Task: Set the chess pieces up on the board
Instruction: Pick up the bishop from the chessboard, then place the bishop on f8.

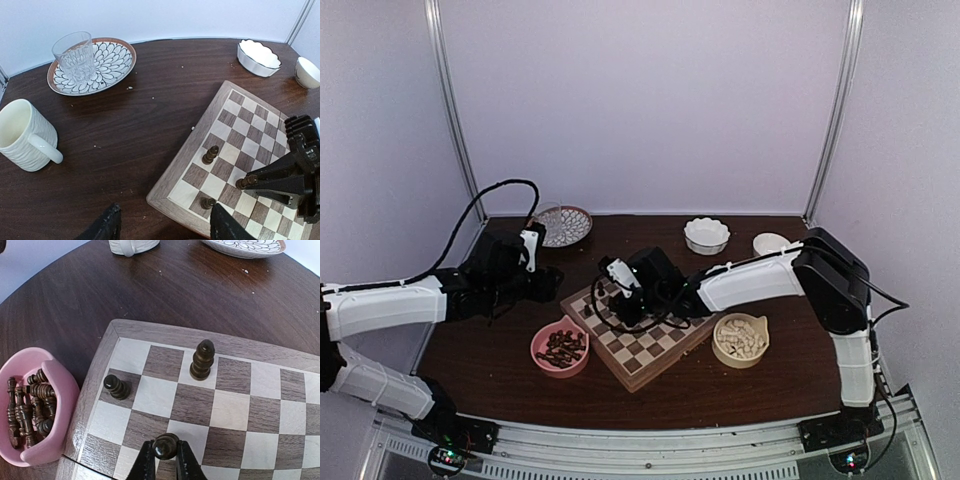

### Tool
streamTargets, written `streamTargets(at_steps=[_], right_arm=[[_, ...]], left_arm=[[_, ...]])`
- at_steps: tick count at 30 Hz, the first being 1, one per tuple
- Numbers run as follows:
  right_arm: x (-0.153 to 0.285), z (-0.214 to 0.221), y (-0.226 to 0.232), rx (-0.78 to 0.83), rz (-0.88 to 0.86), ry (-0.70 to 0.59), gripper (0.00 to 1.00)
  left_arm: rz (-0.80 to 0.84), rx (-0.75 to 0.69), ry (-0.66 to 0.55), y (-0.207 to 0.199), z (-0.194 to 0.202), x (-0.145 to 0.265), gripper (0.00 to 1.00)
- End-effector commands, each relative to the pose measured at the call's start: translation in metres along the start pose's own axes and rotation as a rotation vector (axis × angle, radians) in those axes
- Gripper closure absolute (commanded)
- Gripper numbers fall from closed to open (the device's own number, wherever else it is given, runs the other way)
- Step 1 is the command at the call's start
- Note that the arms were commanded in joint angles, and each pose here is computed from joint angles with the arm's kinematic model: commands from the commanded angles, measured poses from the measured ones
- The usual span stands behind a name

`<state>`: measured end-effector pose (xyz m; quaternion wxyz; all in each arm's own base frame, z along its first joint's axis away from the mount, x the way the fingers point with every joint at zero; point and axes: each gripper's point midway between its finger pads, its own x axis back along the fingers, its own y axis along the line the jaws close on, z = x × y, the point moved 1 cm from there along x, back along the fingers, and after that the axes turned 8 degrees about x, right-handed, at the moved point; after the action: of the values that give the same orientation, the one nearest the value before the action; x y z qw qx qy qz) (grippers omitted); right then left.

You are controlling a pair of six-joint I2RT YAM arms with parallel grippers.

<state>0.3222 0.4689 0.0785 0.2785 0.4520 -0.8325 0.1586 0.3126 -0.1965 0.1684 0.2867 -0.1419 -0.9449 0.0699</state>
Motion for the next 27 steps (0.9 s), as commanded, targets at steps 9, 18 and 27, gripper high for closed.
streamTargets(at_steps=[9, 18, 27], right_arm=[[0.03, -0.043, -0.075, -0.075, 0.187, -0.104, 0.93], [0.009, -0.04, -0.112, -0.106, 0.224, -0.086, 0.93], [-0.018, -0.033, -0.114, -0.096, 0.204, -0.048, 0.92]], left_arm=[[0.015, -0.003, -0.034, -0.004, -0.011, -0.001, 0.39], [0.022, -0.002, -0.03, -0.005, -0.01, -0.001, 0.39], [0.043, -0.008, -0.012, -0.01, -0.008, -0.004, 0.4]])
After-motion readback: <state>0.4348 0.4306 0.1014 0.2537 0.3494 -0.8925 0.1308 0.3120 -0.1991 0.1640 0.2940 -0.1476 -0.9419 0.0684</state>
